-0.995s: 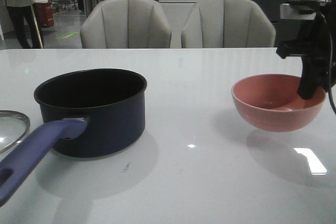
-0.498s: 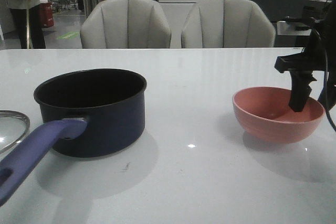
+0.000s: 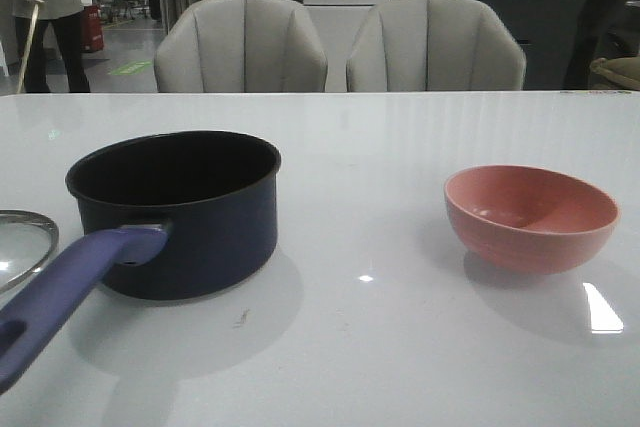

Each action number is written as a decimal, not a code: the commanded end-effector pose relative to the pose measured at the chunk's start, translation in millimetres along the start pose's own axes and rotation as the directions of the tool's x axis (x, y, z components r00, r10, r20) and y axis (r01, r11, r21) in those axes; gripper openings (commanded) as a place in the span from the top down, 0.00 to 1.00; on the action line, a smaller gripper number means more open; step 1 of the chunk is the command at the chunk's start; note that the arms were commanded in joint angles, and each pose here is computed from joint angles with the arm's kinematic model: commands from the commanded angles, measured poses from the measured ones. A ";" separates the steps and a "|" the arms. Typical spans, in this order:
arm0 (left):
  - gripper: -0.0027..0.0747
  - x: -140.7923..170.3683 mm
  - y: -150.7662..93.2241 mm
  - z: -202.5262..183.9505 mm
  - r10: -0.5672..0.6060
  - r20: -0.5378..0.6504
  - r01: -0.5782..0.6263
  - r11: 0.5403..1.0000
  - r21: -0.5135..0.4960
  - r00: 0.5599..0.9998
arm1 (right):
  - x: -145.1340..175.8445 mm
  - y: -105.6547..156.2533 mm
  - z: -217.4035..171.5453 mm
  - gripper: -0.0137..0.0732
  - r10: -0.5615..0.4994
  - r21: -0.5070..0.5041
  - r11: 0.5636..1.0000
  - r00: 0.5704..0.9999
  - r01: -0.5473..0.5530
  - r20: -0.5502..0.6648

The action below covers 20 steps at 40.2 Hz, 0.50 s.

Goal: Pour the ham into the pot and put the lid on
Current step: 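Release the bowl and raise the right gripper away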

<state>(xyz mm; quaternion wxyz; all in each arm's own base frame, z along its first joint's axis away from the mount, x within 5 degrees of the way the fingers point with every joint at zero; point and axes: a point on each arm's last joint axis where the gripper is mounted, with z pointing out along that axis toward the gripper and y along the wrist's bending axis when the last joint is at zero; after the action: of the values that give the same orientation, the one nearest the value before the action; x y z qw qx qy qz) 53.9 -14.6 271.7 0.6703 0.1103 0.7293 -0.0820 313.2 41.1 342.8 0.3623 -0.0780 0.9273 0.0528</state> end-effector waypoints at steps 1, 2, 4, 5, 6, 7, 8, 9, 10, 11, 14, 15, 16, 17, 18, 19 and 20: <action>0.24 -15.6 -0.2 -1.7 -0.002 0.097 0.001 1.000 0.008 0.995 | -2.4 14.8 -50.9 0.29 -0.030 -0.012 0.999 0.974 0.034 0.224; 0.24 -15.6 -0.2 -1.7 -0.002 0.097 0.001 1.000 0.008 0.995 | 1.8 18.5 -58.1 0.29 -0.037 -0.019 0.999 0.968 0.043 0.248; 0.24 -15.6 -0.2 -1.7 -0.002 0.097 0.001 1.000 0.008 0.995 | 8.8 23.4 -67.9 0.29 -0.046 -0.028 0.998 0.959 0.056 0.281; 0.24 -15.6 -0.2 -1.7 -0.002 0.097 0.001 1.000 0.008 0.995 | 14.0 26.1 -73.7 0.29 -0.051 -0.033 0.997 0.952 0.064 0.301; 0.24 -15.6 -0.2 -1.7 -0.002 0.097 0.001 1.000 0.008 0.995 | 17.7 27.8 -77.8 0.29 -0.054 -0.036 0.997 0.945 0.069 0.321; 0.24 -15.6 -0.2 -1.7 -0.002 0.097 0.001 1.000 0.008 0.995 | 23.9 29.8 -82.9 0.29 -0.057 -0.041 0.996 0.939 0.075 0.340; 0.24 -15.6 -0.2 -1.7 -0.002 0.097 0.001 1.000 0.008 0.995 | 28.0 30.8 -89.8 0.29 -0.058 -0.041 0.996 0.926 0.079 0.372; 0.24 -15.6 -0.2 -1.7 -0.002 0.097 0.001 1.000 0.008 0.995 | 34.5 31.7 -91.1 0.29 -0.059 -0.044 0.996 0.921 0.082 0.385; 0.24 -15.6 -0.2 -1.7 -0.002 0.097 0.001 1.000 0.008 0.995 | 39.1 32.2 -97.8 0.29 -0.058 -0.043 0.996 0.905 0.084 0.421; 0.24 -15.6 -0.2 -1.7 -0.002 0.097 0.001 1.000 0.008 0.995 | 47.9 32.3 -99.8 0.29 -0.058 -0.043 0.995 0.895 0.085 0.442; 0.24 -15.6 -0.2 -1.7 -0.002 0.097 0.001 1.000 0.008 0.995 | 66.9 30.9 -110.0 0.29 -0.052 -0.037 0.996 0.858 0.082 0.512; 0.24 -15.6 -0.2 -1.7 -0.002 0.097 0.001 1.000 0.008 0.995 | 73.0 30.2 -116.3 0.29 -0.049 -0.034 0.996 0.836 0.081 0.546; 0.24 -15.6 -0.2 -1.7 -0.002 0.097 0.001 1.000 0.008 0.995 | 81.3 29.4 -116.7 0.29 -0.048 -0.032 0.996 0.829 0.079 0.558; 0.24 -15.6 -0.2 -1.7 -0.002 0.097 0.001 1.000 0.008 0.995 | 87.7 28.7 -122.6 0.29 -0.045 -0.029 0.997 0.805 0.077 0.591; 0.24 -15.6 -0.2 -1.7 -0.002 0.097 0.001 1.000 0.008 0.995 | 98.4 27.7 -124.9 0.29 -0.044 -0.026 0.997 0.790 0.075 0.612; 0.24 -15.6 -0.2 -1.7 -0.002 0.097 0.001 1.000 0.008 0.995 | 105.0 27.1 -128.3 0.29 -0.042 -0.024 0.997 0.773 0.074 0.633; 0.24 -15.6 -0.2 -1.7 -0.002 0.097 0.001 1.000 0.008 0.995 | 114.0 26.3 -132.6 0.29 -0.040 -0.022 0.997 0.750 0.072 0.660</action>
<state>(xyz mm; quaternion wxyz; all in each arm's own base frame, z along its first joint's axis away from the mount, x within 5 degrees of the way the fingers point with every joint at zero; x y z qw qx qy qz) 53.9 -14.6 271.7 0.6703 0.1103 0.7293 -0.0820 161.6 41.7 351.4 0.5770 -0.1062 0.8055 0.0834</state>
